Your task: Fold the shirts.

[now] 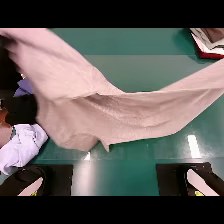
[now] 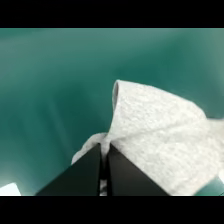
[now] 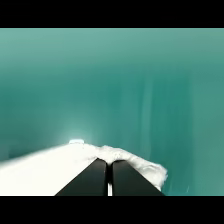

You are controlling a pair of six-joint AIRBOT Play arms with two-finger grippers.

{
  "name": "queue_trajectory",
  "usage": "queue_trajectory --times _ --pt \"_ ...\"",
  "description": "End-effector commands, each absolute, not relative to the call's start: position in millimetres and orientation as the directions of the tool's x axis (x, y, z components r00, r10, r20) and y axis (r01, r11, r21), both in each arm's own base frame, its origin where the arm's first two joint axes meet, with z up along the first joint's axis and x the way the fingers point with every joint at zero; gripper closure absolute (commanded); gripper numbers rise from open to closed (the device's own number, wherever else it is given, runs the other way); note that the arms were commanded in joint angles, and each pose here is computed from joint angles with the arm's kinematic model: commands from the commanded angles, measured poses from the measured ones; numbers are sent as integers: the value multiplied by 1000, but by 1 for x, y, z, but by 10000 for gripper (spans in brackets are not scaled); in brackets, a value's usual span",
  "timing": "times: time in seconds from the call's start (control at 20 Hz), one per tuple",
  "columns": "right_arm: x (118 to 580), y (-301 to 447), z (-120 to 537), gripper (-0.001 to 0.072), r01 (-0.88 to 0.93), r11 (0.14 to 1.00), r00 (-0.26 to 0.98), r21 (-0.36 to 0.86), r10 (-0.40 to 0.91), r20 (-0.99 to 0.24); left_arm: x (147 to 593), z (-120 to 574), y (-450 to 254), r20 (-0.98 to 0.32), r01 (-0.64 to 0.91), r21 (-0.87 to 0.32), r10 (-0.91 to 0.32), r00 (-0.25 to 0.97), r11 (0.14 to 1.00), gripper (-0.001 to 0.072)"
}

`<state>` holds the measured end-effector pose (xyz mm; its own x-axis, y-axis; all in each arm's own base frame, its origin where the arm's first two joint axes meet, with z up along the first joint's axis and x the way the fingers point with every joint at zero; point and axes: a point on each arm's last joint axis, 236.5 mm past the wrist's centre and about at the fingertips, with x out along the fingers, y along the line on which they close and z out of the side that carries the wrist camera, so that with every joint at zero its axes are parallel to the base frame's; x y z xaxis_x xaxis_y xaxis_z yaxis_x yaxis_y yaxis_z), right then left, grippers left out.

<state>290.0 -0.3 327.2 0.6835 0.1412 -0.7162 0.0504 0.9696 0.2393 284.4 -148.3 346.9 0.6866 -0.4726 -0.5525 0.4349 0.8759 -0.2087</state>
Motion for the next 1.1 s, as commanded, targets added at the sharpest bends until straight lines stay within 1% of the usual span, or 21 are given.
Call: queue_trajectory --times 0.0,0.05,0.1,0.2,0.3,0.45,0.55,0.6,0.65,0.7,0.75,0.8,0.85,0.9,1.05 --pt "320 0 233 701 97 955 408 282 220 -886 343 226 -146 -746 365 -156 -352 566 918 682" --pt "335 5 204 701 72 956 353 285 243 -904 363 197 -151 -768 361 -153 -341 542 920 682" --pt "353 11 180 700 50 956 337 290 258 -906 383 176 -156 -775 362 -147 -334 536 921 682" --pt "395 24 139 700 23 954 367 298 269 -890 425 144 -166 -764 346 -147 -329 555 927 681" --pt "428 35 107 700 23 952 413 306 269 -870 456 112 -173 -761 329 -150 -321 563 932 682" --pt "459 44 72 700 30 951 463 309 261 -847 471 58 -175 -816 312 -144 -291 499 939 681" --pt "471 42 63 699 40 950 491 309 251 -834 474 43 -168 -836 298 -135 -271 478 945 679" --pt "477 41 63 699 42 950 510 310 246 -824 478 44 -161 -833 273 -143 -264 486 952 507" --pt "484 37 67 696 46 950 539 310 238 -808 482 47 -151 -830 232 -156 -254 496 960 237" --pt "489 32 73 611 53 949 562 312 230 -795 485 51 -136 -835 180 -172 -240 496 969 171" --pt "491 30 77 351 53 949 570 311 227 -790 484 54 -122 -845 141 -180 -227 484 973 170" --pt "490 23 83 147 61 949 572 308 220 -790 480 56 -108 -863 110 -182 -213 458 977 170" --pt "488 18 88 139 68 948 565 310 220 -795 471 56 -96 -885 93 -179 -201 419 979 171" --pt "483 11 95 156 75 948 557 308 217 -802 457 55 -86 -909 97 -165 -189 371 982 171" --pt "462 -2 113 156 78 952 567 295 201 -799 420 47 -73 -959 140 -123 -154 239 983 171"
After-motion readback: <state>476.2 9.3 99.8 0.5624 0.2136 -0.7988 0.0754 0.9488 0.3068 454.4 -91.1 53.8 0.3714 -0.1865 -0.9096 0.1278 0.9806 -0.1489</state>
